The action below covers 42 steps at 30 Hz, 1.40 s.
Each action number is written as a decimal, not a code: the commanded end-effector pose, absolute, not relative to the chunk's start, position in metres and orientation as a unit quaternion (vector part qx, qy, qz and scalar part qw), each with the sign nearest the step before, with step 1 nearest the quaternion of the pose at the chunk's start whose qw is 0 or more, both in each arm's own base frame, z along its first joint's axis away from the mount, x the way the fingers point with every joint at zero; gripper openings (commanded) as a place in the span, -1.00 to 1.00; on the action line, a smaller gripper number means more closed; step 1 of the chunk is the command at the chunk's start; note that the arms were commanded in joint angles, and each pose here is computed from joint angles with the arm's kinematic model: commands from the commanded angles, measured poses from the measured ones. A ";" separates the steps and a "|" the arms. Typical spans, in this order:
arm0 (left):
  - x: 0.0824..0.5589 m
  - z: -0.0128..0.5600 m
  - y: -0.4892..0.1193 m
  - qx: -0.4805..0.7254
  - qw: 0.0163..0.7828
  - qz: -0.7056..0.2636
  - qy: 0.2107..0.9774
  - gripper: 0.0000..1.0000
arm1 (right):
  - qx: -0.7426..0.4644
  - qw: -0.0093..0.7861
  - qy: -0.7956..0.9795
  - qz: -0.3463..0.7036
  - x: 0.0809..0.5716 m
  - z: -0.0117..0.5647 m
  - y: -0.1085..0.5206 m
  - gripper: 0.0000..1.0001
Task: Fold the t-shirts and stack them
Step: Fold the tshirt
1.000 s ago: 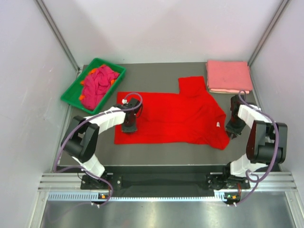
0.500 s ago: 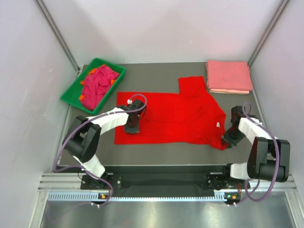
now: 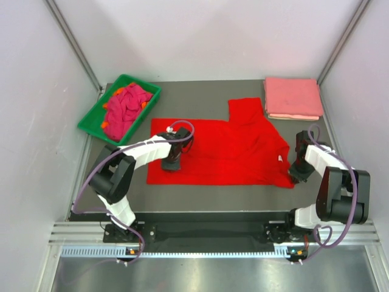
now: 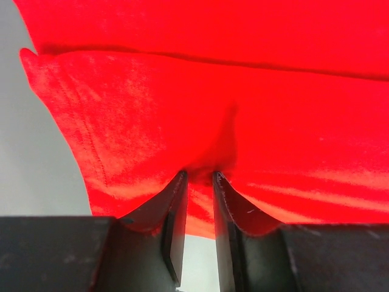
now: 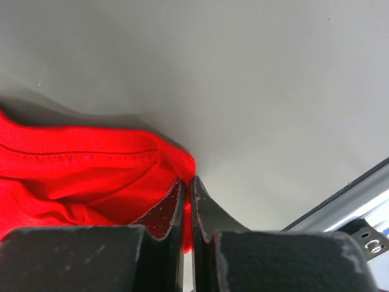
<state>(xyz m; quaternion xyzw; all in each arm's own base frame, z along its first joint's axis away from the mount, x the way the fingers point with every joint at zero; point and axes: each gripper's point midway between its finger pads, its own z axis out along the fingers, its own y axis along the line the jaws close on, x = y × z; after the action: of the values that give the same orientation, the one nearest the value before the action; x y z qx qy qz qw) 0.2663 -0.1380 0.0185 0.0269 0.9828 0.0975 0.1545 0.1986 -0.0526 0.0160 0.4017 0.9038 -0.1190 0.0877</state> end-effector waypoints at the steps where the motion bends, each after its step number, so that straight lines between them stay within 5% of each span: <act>1: 0.269 0.020 -0.110 0.014 0.158 0.154 0.975 -0.43 | 0.393 0.124 0.897 -0.158 0.210 0.022 -0.077 -1.00; 4: 0.286 0.054 -0.142 0.020 0.182 0.080 0.980 -0.32 | 0.390 0.101 0.903 -0.148 0.209 0.028 -0.071 -0.71; 8: 0.312 0.104 -0.205 0.055 0.223 -0.071 0.971 -0.23 | 0.366 0.124 0.909 -0.154 0.219 0.051 -0.078 -0.55; 16: 0.348 0.174 -0.356 0.154 0.221 -0.400 0.876 -0.20 | 0.247 0.327 0.911 0.047 0.310 0.134 -0.032 -0.20; 19: 0.369 0.167 -0.381 0.153 0.220 -0.424 0.865 -0.21 | 0.199 0.375 0.897 0.124 0.349 0.151 -0.011 -0.15; 24: 0.389 0.148 -0.407 0.151 0.221 -0.441 0.857 -0.25 | 0.116 0.349 0.916 0.160 0.399 0.139 0.016 -0.21; 42: 0.374 0.131 -0.502 0.240 0.218 -0.506 0.799 -0.16 | 0.063 0.273 0.956 0.087 0.426 0.074 0.021 -0.16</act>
<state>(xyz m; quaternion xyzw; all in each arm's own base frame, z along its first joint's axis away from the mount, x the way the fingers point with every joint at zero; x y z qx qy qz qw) 0.3736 -0.4727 0.1027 0.1934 0.8386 -0.4798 0.1706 0.4108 0.0226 0.0686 0.0733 0.9587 0.0990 0.2565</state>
